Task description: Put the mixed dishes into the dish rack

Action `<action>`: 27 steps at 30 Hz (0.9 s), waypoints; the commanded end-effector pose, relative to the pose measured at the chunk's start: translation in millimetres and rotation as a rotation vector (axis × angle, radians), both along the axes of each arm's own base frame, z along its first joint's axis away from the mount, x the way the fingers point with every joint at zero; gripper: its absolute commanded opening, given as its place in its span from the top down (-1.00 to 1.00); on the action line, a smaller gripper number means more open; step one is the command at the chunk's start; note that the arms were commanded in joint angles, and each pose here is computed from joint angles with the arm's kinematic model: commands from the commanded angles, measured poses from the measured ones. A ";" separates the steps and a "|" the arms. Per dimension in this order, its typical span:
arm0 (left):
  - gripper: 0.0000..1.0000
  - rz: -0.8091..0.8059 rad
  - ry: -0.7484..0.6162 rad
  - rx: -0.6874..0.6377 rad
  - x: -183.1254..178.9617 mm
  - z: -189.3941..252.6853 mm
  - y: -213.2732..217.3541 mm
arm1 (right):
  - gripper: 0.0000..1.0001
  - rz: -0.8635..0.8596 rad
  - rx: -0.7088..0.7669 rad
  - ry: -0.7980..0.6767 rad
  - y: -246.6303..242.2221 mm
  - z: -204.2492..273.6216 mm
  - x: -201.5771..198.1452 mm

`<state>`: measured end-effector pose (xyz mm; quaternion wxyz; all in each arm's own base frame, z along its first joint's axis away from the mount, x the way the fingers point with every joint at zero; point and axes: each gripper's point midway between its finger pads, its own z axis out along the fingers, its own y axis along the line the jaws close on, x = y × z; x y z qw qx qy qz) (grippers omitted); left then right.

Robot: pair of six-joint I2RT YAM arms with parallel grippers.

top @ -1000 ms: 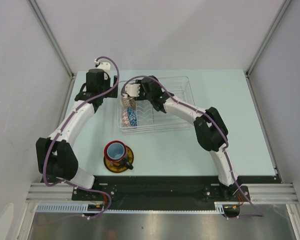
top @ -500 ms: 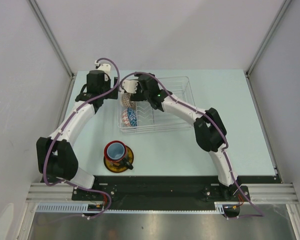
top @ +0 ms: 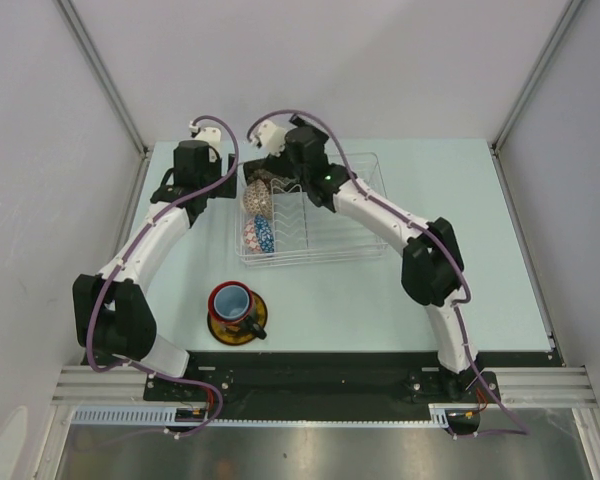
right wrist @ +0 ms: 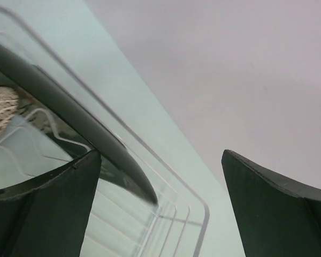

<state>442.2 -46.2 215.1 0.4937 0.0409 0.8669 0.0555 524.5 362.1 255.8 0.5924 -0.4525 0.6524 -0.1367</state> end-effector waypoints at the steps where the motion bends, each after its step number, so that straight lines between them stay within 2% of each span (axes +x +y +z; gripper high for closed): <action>1: -0.99 -0.029 -0.009 -0.030 -6.5 6.8 -3.4 | -1.00 -0.401 0.386 -0.070 -120.8 91.0 24.0; 2: -0.99 -0.038 -0.002 -0.027 -8.8 5.8 -4.0 | -1.00 -0.471 0.390 -0.009 -144.4 78.6 22.0; 3: -0.99 -0.045 0.006 -0.023 -11.6 3.8 -4.1 | -1.00 -0.560 0.502 0.035 -165.8 69.7 24.3; 5: -0.99 -0.056 0.015 -0.010 -18.4 3.2 -2.7 | -0.99 -0.710 0.532 0.121 -228.1 42.5 21.6; 6: -1.00 -0.061 0.032 -0.006 -23.3 -3.8 -1.7 | -0.99 -0.735 0.566 0.155 -240.1 30.9 17.3; 7: -0.99 -0.067 0.040 -0.003 -26.6 -6.7 -1.7 | -1.00 -0.776 0.556 0.223 -251.0 -4.3 6.1; 8: -0.99 -0.070 0.038 0.004 -29.4 -6.9 -0.6 | -0.99 -0.760 0.597 0.202 -262.2 5.2 -1.0; 10: -0.99 -0.067 0.056 0.012 -34.1 -16.2 1.2 | -1.00 -0.769 0.592 0.207 -268.9 -8.1 -13.7; 15: -0.98 -0.062 0.065 0.015 -35.3 -22.8 2.9 | -1.00 -0.818 0.560 0.386 -273.3 -69.3 -43.7; 21: -0.98 -0.051 0.058 0.043 -38.5 -25.3 8.5 | -0.96 -0.756 0.606 0.503 -246.3 -92.3 -53.4; 23: -0.98 -0.047 0.067 0.049 -41.6 -30.6 11.0 | -0.82 -0.764 0.587 0.524 -247.4 -102.1 -53.8; 24: -0.98 -0.047 0.070 0.049 -43.0 -32.1 11.3 | -0.57 -0.773 0.581 0.530 -250.0 -106.0 -53.9; 26: -0.98 -0.045 0.079 0.049 -45.5 -36.2 12.3 | -0.21 -0.779 0.566 0.555 -250.9 -114.1 -56.6; 27: -0.98 -0.045 0.078 0.049 -46.0 -36.5 12.4 | 0.14 -0.781 0.557 0.562 -252.2 -116.6 -58.4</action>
